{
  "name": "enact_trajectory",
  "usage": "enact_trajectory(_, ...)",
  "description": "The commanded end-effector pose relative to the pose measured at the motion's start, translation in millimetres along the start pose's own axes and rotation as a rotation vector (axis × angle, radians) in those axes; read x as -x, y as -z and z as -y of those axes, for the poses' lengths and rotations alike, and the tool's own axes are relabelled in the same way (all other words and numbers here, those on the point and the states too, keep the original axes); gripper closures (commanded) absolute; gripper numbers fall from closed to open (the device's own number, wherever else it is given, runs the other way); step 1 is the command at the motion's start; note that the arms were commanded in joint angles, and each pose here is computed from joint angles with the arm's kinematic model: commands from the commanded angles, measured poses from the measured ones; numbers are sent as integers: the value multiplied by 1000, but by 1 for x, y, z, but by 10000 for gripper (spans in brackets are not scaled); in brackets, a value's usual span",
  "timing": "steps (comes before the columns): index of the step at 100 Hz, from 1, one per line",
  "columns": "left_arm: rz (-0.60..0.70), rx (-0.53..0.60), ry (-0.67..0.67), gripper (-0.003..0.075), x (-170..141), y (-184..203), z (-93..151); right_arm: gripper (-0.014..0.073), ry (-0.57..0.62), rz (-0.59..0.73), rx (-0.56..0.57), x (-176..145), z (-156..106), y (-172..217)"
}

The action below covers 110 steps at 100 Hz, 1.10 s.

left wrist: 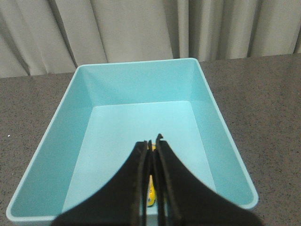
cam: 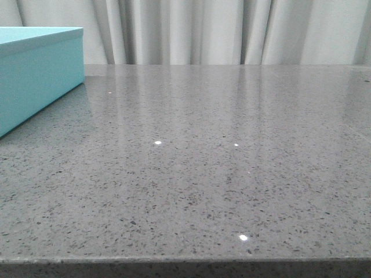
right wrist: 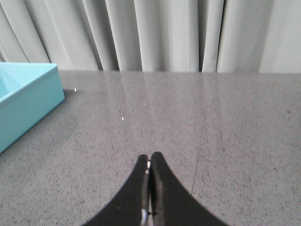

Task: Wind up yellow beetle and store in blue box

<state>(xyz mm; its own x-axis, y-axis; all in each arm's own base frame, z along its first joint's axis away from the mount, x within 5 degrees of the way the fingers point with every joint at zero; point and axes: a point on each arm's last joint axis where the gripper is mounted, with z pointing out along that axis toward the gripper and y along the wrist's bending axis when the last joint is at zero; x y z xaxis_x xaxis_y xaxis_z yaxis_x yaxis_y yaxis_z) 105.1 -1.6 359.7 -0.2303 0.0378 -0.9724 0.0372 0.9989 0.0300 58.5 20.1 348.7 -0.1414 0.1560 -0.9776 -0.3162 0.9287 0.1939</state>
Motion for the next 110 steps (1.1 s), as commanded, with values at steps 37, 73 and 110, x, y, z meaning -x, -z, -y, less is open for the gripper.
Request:
enact_trajectory(37, 160, 19, 18, 741, -47, 30, 4, 662, 65, 235, 41, -18, 4, 19)
enact_trajectory(73, 272, 20, 14, 741, -75, 53, 8, 662, 89, 208, 9, -27, 8, 32)
enact_trajectory(110, 275, 20, 14, 741, -76, 54, 8, 662, 89, 217, 11, -26, 8, 32)
